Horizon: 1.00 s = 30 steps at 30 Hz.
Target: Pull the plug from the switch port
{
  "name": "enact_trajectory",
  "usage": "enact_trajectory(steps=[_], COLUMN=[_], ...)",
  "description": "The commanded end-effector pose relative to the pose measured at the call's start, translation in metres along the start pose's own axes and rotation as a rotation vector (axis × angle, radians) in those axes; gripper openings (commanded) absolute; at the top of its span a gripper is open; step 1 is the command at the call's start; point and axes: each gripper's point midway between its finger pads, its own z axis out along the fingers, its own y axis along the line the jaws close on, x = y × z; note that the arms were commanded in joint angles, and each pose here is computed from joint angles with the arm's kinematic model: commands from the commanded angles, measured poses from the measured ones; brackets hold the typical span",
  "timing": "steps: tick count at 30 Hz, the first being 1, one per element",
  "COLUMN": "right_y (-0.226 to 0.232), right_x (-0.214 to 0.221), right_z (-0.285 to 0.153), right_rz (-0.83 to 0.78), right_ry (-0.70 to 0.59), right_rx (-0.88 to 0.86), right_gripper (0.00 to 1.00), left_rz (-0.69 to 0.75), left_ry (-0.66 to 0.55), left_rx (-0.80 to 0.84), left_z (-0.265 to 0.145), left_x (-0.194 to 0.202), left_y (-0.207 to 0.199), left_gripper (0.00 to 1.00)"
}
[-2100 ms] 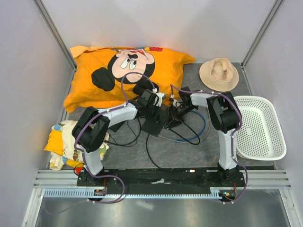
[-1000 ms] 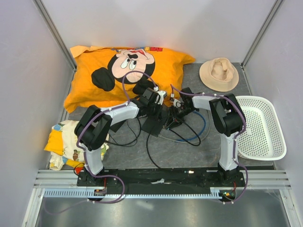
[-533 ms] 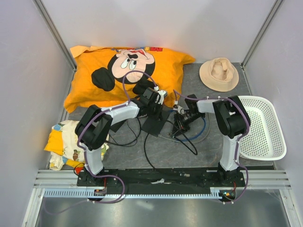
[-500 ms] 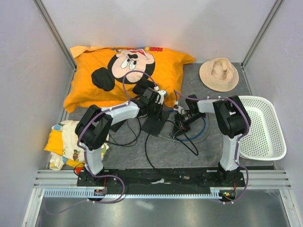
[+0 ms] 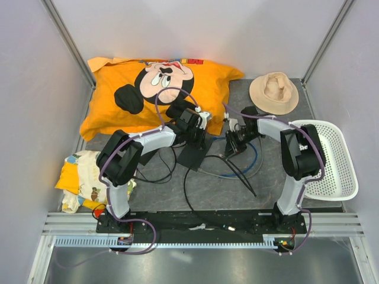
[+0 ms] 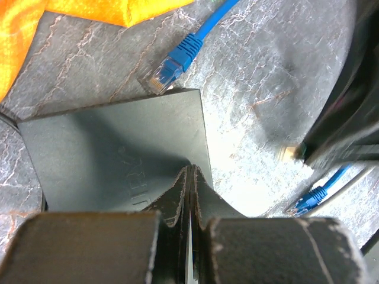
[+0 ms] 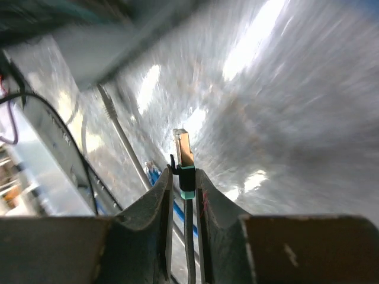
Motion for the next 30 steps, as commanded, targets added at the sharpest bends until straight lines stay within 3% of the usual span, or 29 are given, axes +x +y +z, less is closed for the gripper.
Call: enact_trajectory(steps=[1, 7, 10, 14, 18, 23, 26, 28, 30], right_y=[0.022, 0.034, 0.043, 0.072, 0.101, 0.091, 0.083, 0.058, 0.039], right_x=[-0.055, -0.093, -0.114, -0.119, -0.128, -0.159, -0.168, -0.160, -0.170], right_z=[-0.049, -0.093, -0.118, -0.137, -0.145, -0.168, -0.189, -0.194, -0.218], right_rz=[-0.172, -0.157, -0.210, -0.337, -0.352, -0.389, -0.500, -0.595, -0.655], right_ry=[-0.146, -0.272, -0.346, -0.347, -0.351, -0.429, -0.410, -0.281, -0.246], right_rx=[0.073, 0.104, 0.143, 0.169, 0.142, 0.246, 0.323, 0.425, 0.545], right_gripper=[0.00, 0.00, 0.00, 0.00, 0.00, 0.00, 0.00, 0.00, 0.00], left_rz=[0.014, 0.061, 0.004, -0.084, -0.142, -0.077, -0.060, -0.059, -0.058], left_ry=[0.332, 0.140, 0.086, 0.049, -0.018, -0.106, -0.127, -0.128, -0.131], left_rx=[-0.129, -0.210, -0.199, -0.199, -0.217, -0.212, -0.215, -0.213, -0.212], left_z=[0.006, -0.026, -0.047, -0.070, -0.099, -0.129, -0.137, -0.136, -0.135], left_x=[0.098, 0.015, -0.011, -0.020, -0.031, -0.053, -0.058, -0.058, -0.057], left_y=[0.041, 0.071, 0.094, 0.126, 0.148, 0.139, 0.136, 0.136, 0.136], left_gripper=[0.01, 0.02, 0.02, 0.01, 0.02, 0.02, 0.02, 0.02, 0.02])
